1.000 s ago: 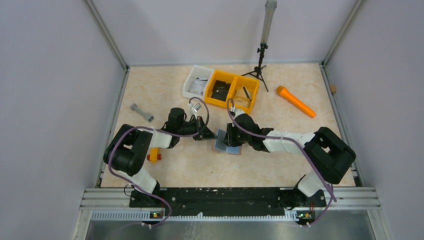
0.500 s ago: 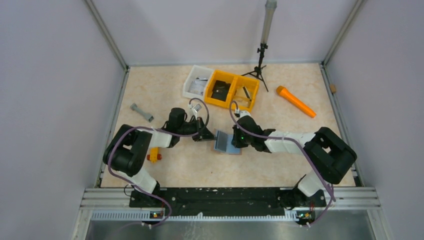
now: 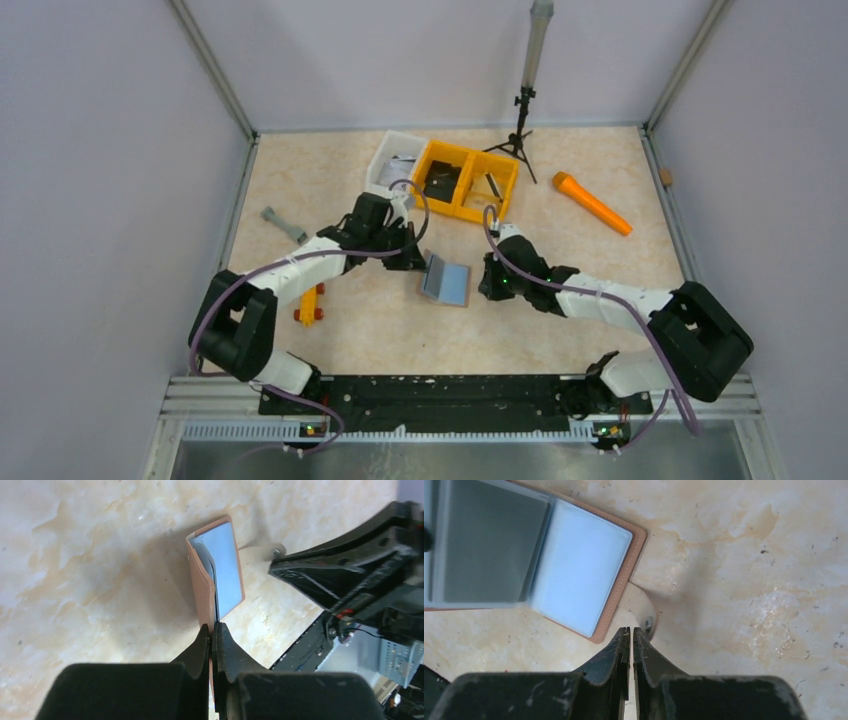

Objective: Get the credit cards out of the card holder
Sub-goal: Remove the credit card from the card holder.

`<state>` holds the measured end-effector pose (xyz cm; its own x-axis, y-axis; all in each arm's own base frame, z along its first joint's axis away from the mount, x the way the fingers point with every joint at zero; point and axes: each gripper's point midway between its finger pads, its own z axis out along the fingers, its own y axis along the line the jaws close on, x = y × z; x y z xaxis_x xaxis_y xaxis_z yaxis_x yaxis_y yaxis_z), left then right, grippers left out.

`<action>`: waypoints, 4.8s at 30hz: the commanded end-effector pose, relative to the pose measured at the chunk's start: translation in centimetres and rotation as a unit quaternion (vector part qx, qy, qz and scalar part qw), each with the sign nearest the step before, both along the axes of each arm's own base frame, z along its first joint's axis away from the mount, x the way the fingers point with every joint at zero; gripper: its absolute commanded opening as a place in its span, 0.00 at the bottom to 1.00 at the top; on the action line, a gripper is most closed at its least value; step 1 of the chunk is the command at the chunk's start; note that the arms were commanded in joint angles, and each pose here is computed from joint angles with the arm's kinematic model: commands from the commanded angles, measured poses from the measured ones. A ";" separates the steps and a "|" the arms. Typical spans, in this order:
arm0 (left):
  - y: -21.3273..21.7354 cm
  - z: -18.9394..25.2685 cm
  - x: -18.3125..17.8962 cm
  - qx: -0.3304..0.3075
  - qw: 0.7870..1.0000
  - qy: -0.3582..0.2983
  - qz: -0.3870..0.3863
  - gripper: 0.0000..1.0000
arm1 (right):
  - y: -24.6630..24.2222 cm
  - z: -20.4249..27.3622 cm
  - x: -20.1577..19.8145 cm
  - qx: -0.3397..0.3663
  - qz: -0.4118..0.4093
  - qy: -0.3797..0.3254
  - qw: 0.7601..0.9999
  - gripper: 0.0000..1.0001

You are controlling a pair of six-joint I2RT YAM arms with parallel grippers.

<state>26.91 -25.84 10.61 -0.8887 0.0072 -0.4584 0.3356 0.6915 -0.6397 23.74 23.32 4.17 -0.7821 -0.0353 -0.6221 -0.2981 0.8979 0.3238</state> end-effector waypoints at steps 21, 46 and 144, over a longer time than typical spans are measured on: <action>-3.0 -1.8 -1.6 0.231 0.972 0.009 -0.039 0.00 | 4.4 2.6 -1.2 0.147 0.065 -0.004 0.987 0.14; -4.8 2.9 -3.1 0.193 0.979 -0.028 -0.059 0.00 | 3.8 -3.3 -1.6 0.173 0.035 0.075 0.982 0.08; -2.9 10.8 -6.5 -0.441 0.894 0.044 -0.061 0.00 | 0.9 12.0 -4.4 0.435 -0.019 -0.043 0.899 0.92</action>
<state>22.04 -28.85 17.52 -0.9496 -0.2523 -0.1858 0.1940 -0.0077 -0.9810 18.45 23.51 10.63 -0.7825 0.4113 -0.4674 -0.2393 0.4943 0.8357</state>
